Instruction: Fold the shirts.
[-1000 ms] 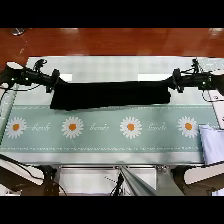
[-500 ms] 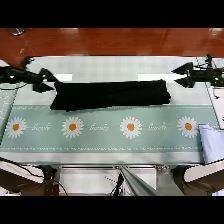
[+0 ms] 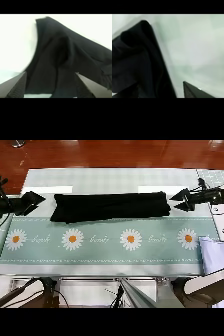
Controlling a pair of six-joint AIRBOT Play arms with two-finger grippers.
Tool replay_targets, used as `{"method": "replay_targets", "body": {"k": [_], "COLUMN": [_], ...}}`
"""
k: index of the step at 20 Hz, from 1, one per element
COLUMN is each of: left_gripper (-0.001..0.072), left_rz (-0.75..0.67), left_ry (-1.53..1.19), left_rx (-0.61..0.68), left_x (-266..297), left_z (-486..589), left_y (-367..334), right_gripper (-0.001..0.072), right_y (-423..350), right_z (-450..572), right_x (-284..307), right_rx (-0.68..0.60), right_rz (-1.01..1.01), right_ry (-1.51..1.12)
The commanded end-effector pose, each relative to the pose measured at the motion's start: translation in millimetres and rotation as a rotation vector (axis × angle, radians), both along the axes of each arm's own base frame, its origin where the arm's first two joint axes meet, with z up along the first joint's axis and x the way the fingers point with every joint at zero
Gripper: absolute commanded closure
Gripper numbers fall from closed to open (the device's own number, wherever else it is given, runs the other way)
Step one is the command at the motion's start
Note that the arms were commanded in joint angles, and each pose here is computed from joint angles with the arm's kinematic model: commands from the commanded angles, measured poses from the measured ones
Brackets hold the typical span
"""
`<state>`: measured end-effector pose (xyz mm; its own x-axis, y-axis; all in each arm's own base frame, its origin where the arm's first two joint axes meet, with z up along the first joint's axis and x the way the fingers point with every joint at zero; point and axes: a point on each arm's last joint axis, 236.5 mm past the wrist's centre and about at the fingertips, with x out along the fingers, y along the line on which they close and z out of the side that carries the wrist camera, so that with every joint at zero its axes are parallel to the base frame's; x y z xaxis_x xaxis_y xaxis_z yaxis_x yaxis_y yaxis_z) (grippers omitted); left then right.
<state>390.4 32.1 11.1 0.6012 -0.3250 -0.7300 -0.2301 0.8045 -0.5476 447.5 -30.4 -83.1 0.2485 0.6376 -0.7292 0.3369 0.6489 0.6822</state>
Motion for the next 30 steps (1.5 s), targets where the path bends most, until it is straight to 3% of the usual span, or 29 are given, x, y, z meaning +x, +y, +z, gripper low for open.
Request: {"method": "replay_targets", "body": {"k": [1,4,5,6,7,8,9,13,17,21,27,30], "left_gripper": [0.0003,0.0004,0.0005,0.0014,0.0225,0.0656,0.0682,0.0683,0.0684,0.0684,0.0683,0.0683], "left_rz": [-0.035,-0.075,-0.09,-0.112,-0.14,-0.169,-0.195,-0.361,-0.55,-0.733,-1.005,-1.064], "left_ry": [-0.039,-0.056,-0.055,-0.05,-0.046,-0.046,-0.053,-0.114,-0.156,-0.061,0.075,0.144], "left_rx": [0.006,-0.051,-0.083,-0.1,-0.102,-0.103,-0.105,-0.104,-0.097,-0.143,-0.203,-0.336], "left_x": [-15.6,-7.2,-5.1,-4.0,-4.2,-4.6,-4.3,-4.0,-3.9,-17.4,-84.4,-132.5], "left_z": [0.8,3.5,4.1,3.5,3.1,4.7,8.3,32.4,39.8,11.7,-30.0,-32.9], "left_y": [-26.5,-59.1,-71.9,-83.1,-92.6,-101.8,-110.8,-174.1,-264.1,-364.0,-503.3,-560.8], "right_gripper": [0.0092,0.0095,0.0157,0.0449,0.0688,0.0694,0.0694,0.0694,0.0694,0.0694,0.0694,0.0694], "right_y": [40.1,74.8,84.8,91.0,93.0,91.2,83.7,54.7,56.1,71.0,82.4,84.3], "right_z": [-9.3,-11.5,-8.8,-3.5,4.6,15.3,28.3,92.5,159.9,207.4,245.6,247.0], "right_x": [1.8,1.8,1.7,1.2,0.4,-1.8,-6.0,-42.7,-97.8,-149.2,-184.1,-184.9], "right_rx": [0.041,0.045,0.053,0.062,0.066,0.058,0.021,-0.209,-0.348,-0.391,-0.413,-0.406], "right_rz": [0.074,0.137,0.15,0.163,0.176,0.189,0.206,0.278,0.248,0.178,0.126,0.128], "right_ry": [0.009,0.014,0.015,0.008,-0.007,-0.022,-0.041,-0.122,-0.272,-0.394,-0.493,-0.498]}}
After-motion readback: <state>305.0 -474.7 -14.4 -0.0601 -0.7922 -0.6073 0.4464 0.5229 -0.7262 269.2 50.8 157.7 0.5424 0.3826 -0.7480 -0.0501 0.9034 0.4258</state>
